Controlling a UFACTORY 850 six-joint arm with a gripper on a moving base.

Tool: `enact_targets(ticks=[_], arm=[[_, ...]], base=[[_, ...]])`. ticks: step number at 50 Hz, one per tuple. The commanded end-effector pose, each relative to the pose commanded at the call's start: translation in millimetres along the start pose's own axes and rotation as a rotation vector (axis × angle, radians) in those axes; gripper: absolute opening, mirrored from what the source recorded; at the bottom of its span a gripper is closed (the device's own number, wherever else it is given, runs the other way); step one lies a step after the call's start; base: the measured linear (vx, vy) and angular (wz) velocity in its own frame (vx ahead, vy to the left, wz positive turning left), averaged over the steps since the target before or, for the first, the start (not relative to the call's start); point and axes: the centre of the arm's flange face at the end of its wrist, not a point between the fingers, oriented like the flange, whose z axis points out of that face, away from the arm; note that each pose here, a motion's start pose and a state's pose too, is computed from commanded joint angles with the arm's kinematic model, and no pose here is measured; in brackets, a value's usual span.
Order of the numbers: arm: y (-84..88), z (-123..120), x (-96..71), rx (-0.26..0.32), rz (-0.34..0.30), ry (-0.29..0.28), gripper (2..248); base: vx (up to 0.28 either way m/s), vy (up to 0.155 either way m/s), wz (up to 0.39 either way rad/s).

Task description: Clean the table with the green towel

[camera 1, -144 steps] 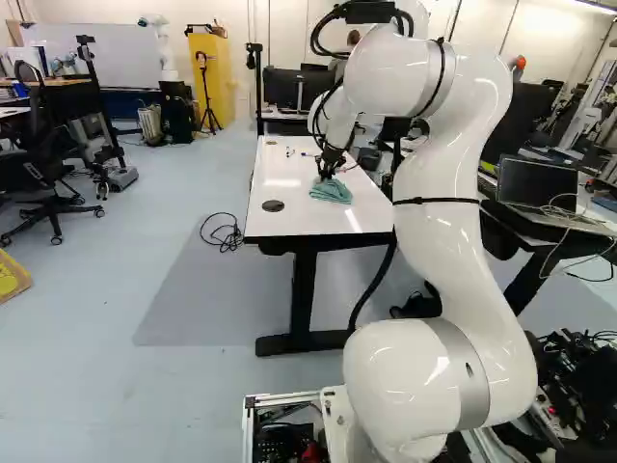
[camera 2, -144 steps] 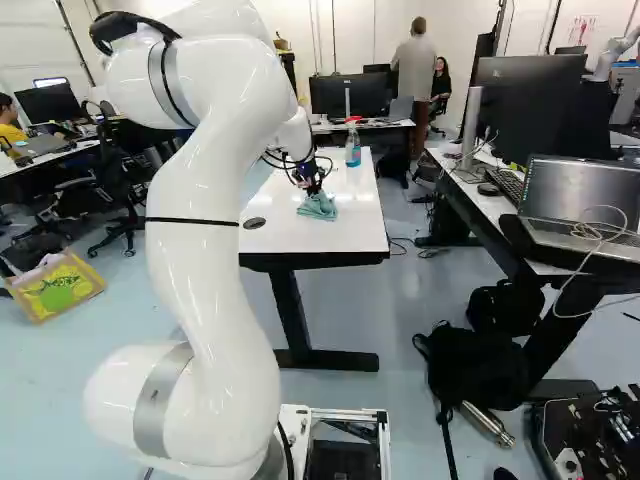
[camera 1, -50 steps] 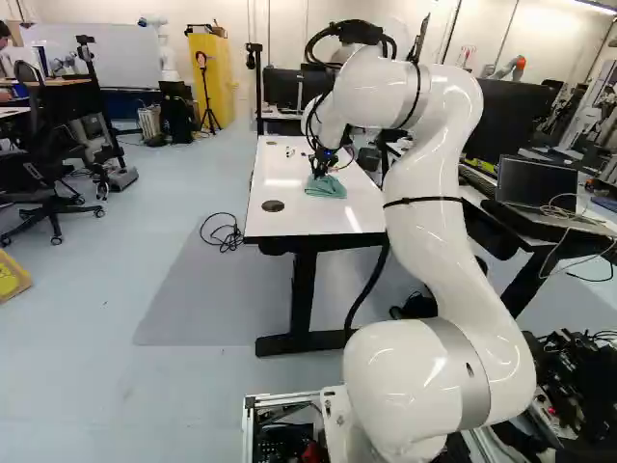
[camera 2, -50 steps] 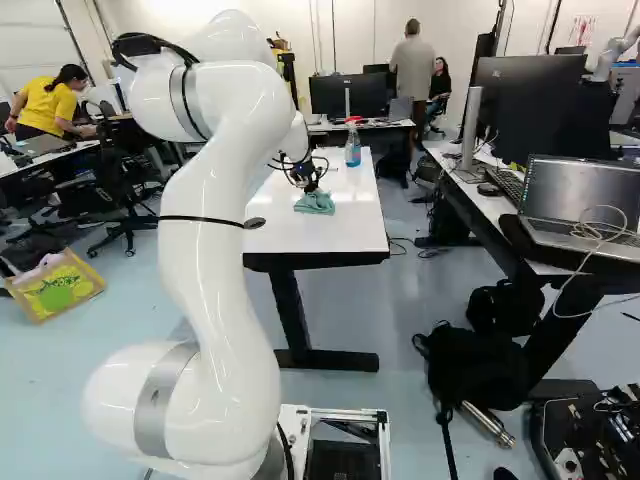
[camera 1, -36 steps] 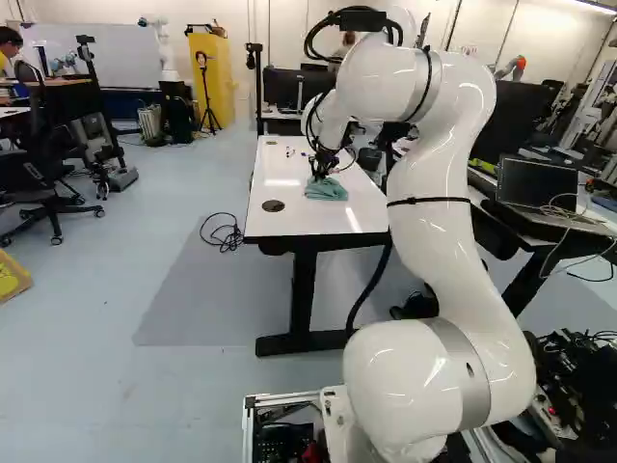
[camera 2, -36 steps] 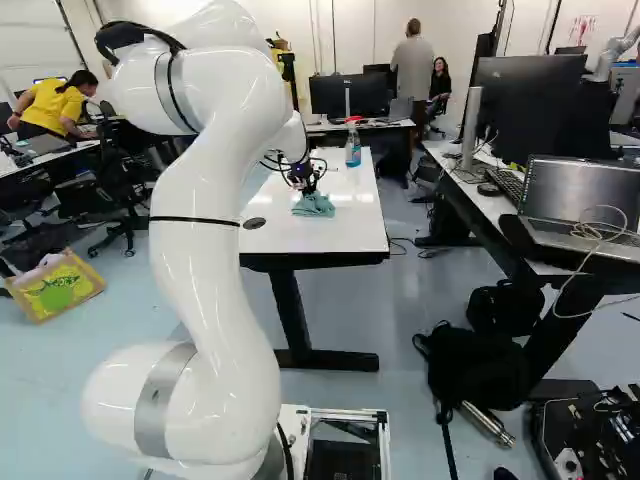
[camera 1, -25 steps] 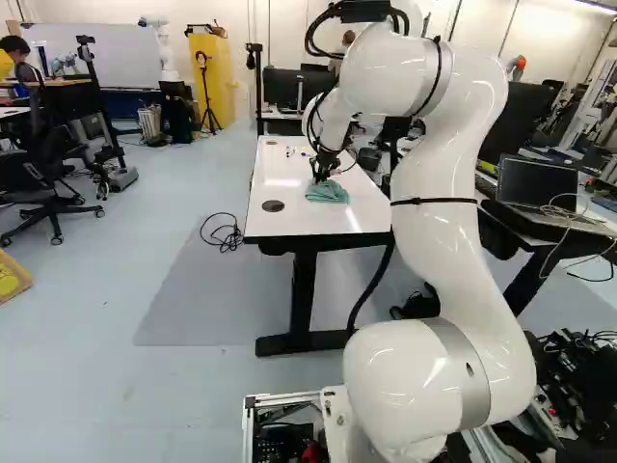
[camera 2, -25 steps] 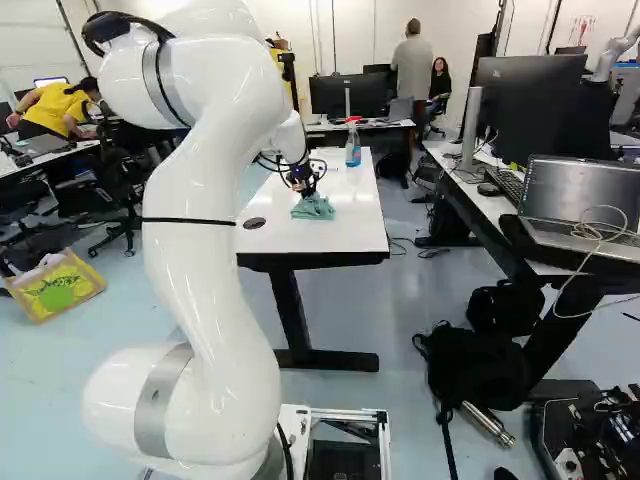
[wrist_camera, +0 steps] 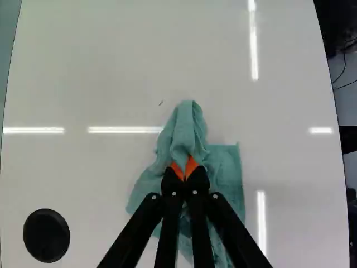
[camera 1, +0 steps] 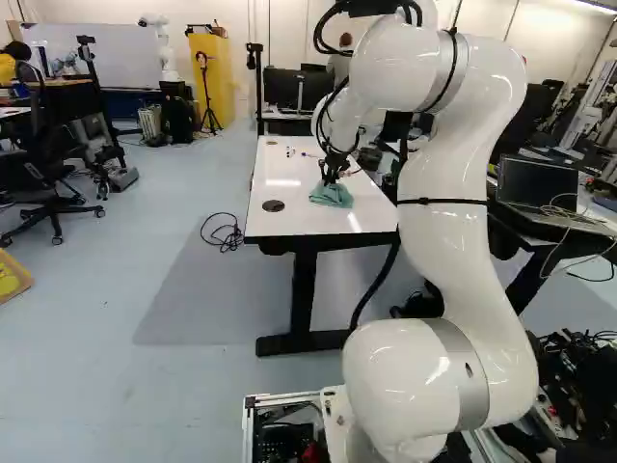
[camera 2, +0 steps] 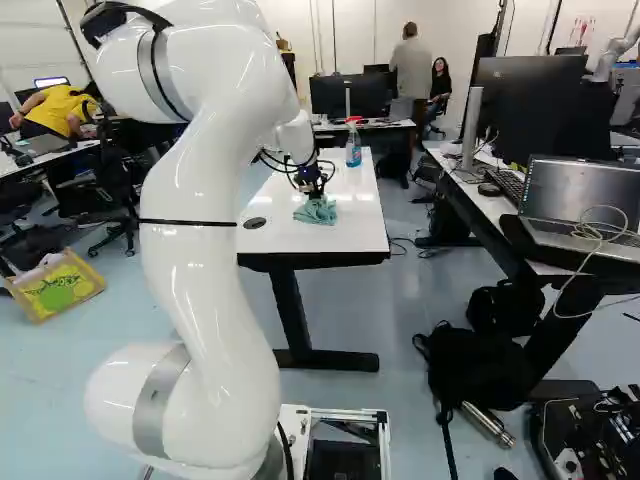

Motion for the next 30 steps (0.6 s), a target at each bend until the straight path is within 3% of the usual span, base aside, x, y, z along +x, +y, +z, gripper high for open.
enact_targets(ticks=[16,30], arm=[[21.6,10.8,17.9,-0.014,0.028,0.021,24],[23.2,23.2,37.7,-0.015,0.028,0.045,24]], base=[[0.000,0.000,0.000],[0.000,0.000,0.000]])
